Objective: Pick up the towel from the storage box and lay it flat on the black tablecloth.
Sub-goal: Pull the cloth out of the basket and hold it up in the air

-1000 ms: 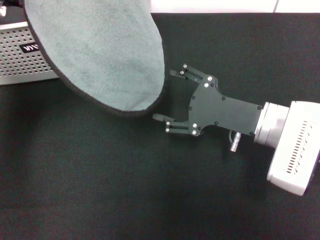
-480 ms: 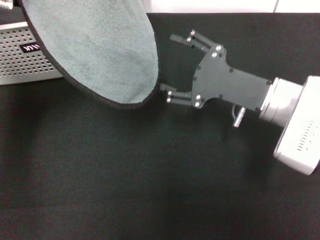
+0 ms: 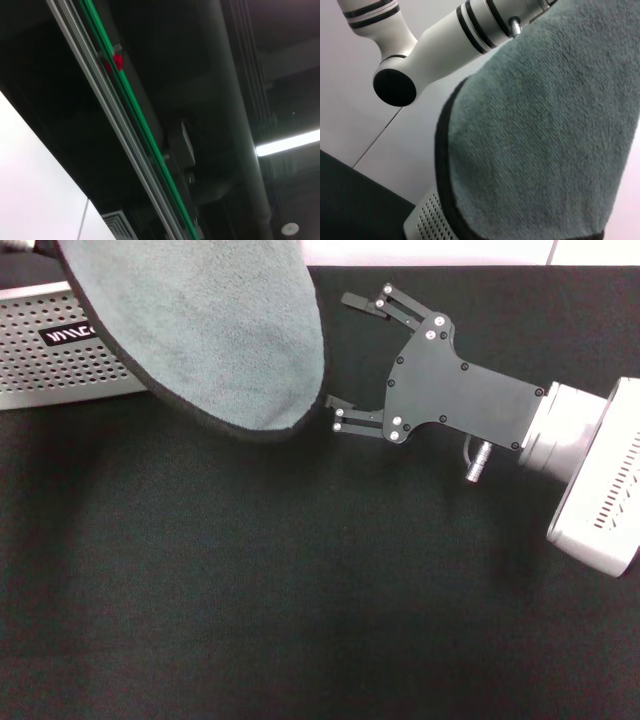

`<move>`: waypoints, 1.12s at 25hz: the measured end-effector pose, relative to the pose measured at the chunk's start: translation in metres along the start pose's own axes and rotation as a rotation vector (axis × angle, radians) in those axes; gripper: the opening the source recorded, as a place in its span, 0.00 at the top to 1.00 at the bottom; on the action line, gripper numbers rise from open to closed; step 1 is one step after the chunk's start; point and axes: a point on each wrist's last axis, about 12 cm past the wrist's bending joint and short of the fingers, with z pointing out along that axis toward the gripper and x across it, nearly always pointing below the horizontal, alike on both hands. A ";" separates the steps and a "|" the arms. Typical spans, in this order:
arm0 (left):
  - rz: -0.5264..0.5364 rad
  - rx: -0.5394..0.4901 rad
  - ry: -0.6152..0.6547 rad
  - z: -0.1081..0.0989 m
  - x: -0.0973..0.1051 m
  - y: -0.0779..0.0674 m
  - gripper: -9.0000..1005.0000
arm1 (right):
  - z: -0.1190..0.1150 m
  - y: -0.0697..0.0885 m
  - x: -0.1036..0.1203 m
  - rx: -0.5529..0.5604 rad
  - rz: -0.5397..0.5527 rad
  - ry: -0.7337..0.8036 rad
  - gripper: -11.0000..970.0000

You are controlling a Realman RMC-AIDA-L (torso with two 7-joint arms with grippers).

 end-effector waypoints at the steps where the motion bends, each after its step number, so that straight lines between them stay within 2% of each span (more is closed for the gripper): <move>1: 0.004 -0.003 -0.005 0.000 0.000 0.000 0.97 | 0.001 0.000 -0.001 -0.002 -0.002 -0.005 0.10; 15: 0.043 -0.031 -0.014 -0.003 0.003 0.000 0.97 | 0.003 0.007 -0.014 -0.032 -0.006 -0.087 0.10; 28: 0.044 -0.036 -0.027 -0.003 0.003 0.000 0.97 | -0.001 0.013 -0.015 -0.048 0.002 -0.103 0.10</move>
